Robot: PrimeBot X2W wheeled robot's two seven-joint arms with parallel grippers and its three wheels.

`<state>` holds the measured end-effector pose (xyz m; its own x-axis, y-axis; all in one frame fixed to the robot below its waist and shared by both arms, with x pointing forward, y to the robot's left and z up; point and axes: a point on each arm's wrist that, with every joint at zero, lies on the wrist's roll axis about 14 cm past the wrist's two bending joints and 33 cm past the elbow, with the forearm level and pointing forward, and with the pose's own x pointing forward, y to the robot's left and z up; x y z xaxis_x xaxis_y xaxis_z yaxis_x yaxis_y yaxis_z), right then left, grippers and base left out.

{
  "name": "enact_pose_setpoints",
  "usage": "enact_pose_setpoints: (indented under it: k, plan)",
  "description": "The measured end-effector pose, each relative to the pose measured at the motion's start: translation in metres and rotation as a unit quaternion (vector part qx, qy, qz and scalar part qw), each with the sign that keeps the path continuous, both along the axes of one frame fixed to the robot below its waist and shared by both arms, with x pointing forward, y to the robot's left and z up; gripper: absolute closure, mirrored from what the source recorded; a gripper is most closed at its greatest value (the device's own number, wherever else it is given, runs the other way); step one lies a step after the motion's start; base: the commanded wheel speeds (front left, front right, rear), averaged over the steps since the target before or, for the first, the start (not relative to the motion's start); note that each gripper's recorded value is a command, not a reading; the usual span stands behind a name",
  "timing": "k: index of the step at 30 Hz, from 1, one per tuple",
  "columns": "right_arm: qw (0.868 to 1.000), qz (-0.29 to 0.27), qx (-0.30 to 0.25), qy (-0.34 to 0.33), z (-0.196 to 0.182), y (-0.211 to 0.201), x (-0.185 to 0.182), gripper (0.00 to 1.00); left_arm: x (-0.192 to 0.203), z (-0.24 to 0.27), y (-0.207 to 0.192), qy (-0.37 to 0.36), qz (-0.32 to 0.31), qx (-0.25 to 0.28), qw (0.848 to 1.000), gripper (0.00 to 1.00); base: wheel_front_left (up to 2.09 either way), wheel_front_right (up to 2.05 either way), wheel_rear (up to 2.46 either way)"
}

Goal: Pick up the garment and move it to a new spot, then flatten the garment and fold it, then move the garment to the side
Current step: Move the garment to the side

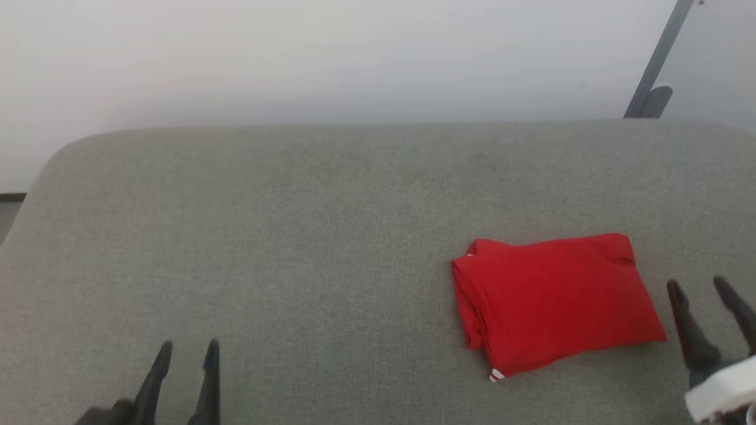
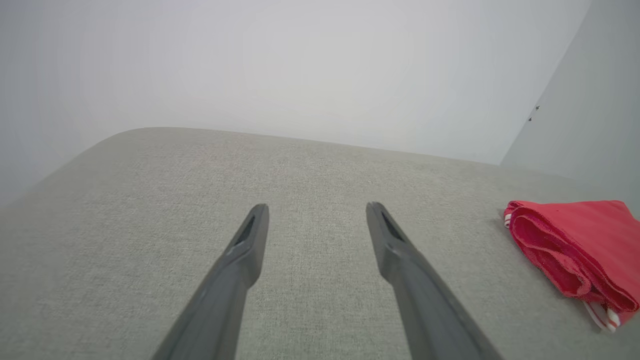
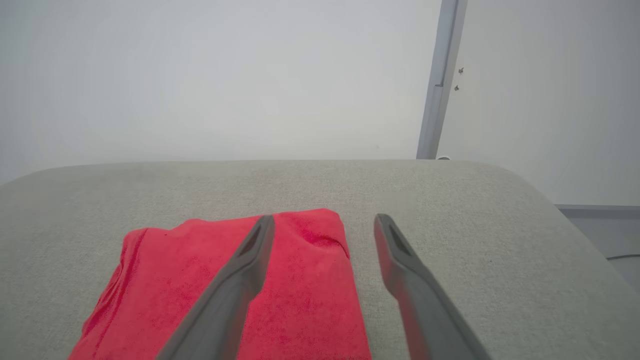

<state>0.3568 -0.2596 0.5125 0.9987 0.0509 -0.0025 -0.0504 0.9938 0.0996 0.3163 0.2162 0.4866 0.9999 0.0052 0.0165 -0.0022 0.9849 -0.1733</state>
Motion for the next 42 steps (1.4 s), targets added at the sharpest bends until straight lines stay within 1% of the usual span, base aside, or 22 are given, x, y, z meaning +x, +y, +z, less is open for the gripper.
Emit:
enact_pose_setpoints:
  k: [4, 7, 8, 11, 13, 15, 19, 22, 26, 27, 28, 29, 30, 33, 37, 38, 39, 42]
  plan:
    - [1.000, 0.011, -0.015, 0.006, 0.010, 0.000, 0.023, 0.00, 0.020, 0.007, -0.007, -0.012, -0.016, 0.001, 1.000, 0.00, 0.00, 0.00, 0.00]
    - [0.998, 0.025, -0.033, 0.038, 0.008, 0.001, 0.045, 0.00, 0.041, 0.016, -0.010, -0.028, -0.023, 0.001, 0.999, 0.00, 0.00, 0.00, 0.00]
    - [0.997, 0.032, -0.036, 0.062, 0.001, 0.002, 0.051, 0.00, 0.048, 0.017, -0.011, -0.030, -0.026, 0.001, 0.999, 0.00, 0.00, 0.00, 0.00]
    - [0.986, 0.047, -0.056, 0.148, -0.024, 0.001, 0.067, 0.00, 0.065, 0.014, -0.019, -0.027, -0.038, -0.002, 0.999, 0.00, 0.00, 0.00, 0.00]
    - [0.974, 0.060, -0.068, 0.207, -0.041, 0.001, 0.075, 0.00, 0.077, 0.012, -0.022, -0.026, -0.043, -0.007, 0.999, 0.00, 0.00, 0.00, 0.00]
    - [0.960, 0.067, -0.068, 0.263, -0.059, 0.000, 0.079, 0.00, 0.090, 0.011, -0.025, -0.028, -0.047, -0.009, 0.998, 0.00, 0.00, 0.00, 0.00]
    - [0.916, 0.088, -0.066, 0.386, -0.101, 0.001, 0.070, 0.00, 0.107, 0.004, -0.028, -0.023, -0.048, -0.015, 0.998, 0.00, 0.00, 0.00, 0.00]
    - [0.893, 0.103, -0.059, 0.434, -0.120, 0.008, 0.069, 0.00, 0.115, -0.003, -0.028, -0.015, -0.047, -0.019, 0.999, 0.00, 0.00, 0.00, 0.00]
    - [0.868, 0.121, -0.055, 0.478, -0.139, 0.017, 0.068, 0.00, 0.125, -0.015, -0.027, -0.003, -0.045, -0.019, 0.999, 0.00, 0.00, 0.00, 0.00]
    - [0.865, 0.126, -0.057, 0.483, -0.141, 0.018, 0.069, 0.00, 0.126, -0.017, -0.026, 0.000, -0.044, -0.018, 0.999, 0.00, 0.00, 0.00, 0.00]
    - [0.863, 0.127, -0.055, 0.487, -0.143, 0.019, 0.070, 0.21, 0.128, -0.020, -0.025, 0.003, -0.043, -0.017, 0.999, 0.00, 0.00, 0.00, 0.00]
    - [0.861, 0.128, -0.053, 0.489, -0.145, 0.020, 0.071, 0.75, 0.129, -0.022, -0.023, 0.005, -0.041, -0.016, 0.999, 0.00, 0.00, 0.00, 0.00]
    - [0.862, 0.128, -0.051, 0.487, -0.146, 0.020, 0.073, 1.00, 0.130, -0.025, -0.023, 0.009, -0.042, -0.015, 0.999, 0.00, 0.00, 0.00, 0.00]
    - [0.874, 0.115, -0.032, 0.470, -0.143, 0.017, 0.078, 1.00, 0.133, -0.031, -0.027, 0.016, -0.052, -0.008, 0.998, 0.00, 0.00, 0.00, 0.00]
    - [0.900, 0.076, -0.004, 0.430, -0.132, 0.001, 0.084, 1.00, 0.145, -0.030, -0.038, 0.007, -0.075, 0.000, 0.997, 0.00, 0.00, 0.00, 0.00]
    - [0.907, 0.058, 0.001, 0.417, -0.126, -0.009, 0.086, 1.00, 0.148, -0.030, -0.043, 0.005, -0.084, 0.006, 0.996, 0.00, 0.00, 0.00, 0.00]
    - [0.911, 0.036, 0.001, 0.410, -0.122, -0.023, 0.085, 1.00, 0.152, -0.029, -0.047, 0.002, -0.093, 0.013, 0.996, 0.00, 0.00, 0.00, 0.00]
    - [0.921, -0.032, -0.001, 0.389, -0.109, -0.068, 0.080, 1.00, 0.167, -0.024, -0.068, -0.015, -0.128, 0.021, 0.991, 0.00, 0.00, 0.00, 0.00]
